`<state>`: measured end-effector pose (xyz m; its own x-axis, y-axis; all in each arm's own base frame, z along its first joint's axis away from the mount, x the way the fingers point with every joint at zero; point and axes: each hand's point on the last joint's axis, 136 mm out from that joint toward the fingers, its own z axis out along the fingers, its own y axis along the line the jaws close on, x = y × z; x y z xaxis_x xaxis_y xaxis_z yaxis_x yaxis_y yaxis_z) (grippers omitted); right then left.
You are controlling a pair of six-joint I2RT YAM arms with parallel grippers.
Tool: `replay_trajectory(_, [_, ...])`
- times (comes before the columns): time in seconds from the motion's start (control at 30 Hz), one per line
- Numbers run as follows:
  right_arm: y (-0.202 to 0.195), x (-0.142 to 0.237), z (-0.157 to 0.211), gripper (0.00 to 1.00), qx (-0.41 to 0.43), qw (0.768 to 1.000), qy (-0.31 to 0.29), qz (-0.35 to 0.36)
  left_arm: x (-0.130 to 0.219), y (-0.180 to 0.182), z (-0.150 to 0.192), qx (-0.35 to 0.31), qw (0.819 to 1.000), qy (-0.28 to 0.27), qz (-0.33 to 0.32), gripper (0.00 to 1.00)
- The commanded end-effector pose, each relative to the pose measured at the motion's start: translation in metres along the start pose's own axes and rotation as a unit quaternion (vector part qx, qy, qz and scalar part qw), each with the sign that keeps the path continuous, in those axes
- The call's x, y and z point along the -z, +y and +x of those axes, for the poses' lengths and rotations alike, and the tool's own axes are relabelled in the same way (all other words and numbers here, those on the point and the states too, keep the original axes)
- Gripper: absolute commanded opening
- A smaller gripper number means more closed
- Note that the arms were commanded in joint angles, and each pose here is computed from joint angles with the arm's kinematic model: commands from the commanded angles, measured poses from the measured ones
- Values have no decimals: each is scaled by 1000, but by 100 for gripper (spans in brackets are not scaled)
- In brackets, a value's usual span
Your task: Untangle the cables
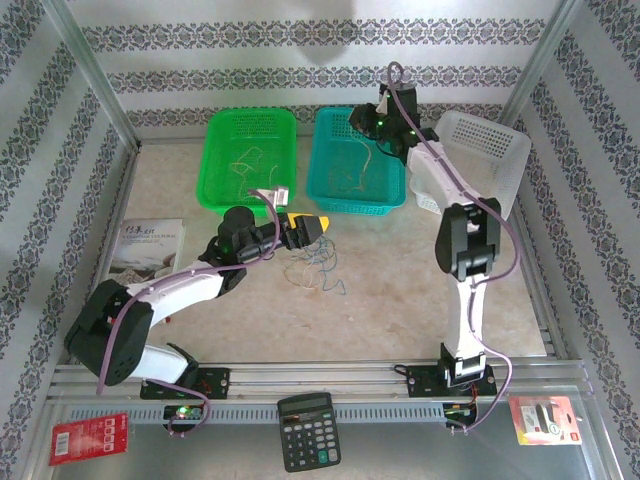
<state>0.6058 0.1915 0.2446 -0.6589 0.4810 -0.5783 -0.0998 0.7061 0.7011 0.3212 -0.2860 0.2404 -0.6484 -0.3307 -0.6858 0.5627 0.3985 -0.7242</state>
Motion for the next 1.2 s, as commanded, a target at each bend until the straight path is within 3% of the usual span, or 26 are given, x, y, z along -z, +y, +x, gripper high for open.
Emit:
replay_trajectory(0.0, [-2, -4, 0, 39, 16, 999, 30, 5, 3, -8, -6, -14, 1000, -3, -8, 93])
replay_trajectory(0.07, [-4, -4, 1, 45, 27, 999, 36, 13, 5, -9, -7, -13, 1000, -5, -12, 100])
replay_trajectory(0.13, [1, 3, -3, 47, 36, 999, 31, 13, 7, -9, -7, -14, 1000, -8, -14, 100])
replay_trajectory(0.33, [33, 34, -10, 48, 71, 997, 14, -7, 8, -5, -8, -11, 1000, -10, -27, 100])
replay_trajectory(0.5, [62, 59, 4, 48, 110, 994, 12, -21, 13, 5, -8, -6, 998, -23, -51, 100])
replay_trajectory(0.87, [83, 102, 95, 49, 157, 986, 43, -37, 49, 43, -10, 1, 985, -66, -162, 100])
replay_trajectory(1.17, [53, 126, 184, 49, 157, 983, 92, -10, 86, 61, -23, -18, 964, -131, -233, 100])
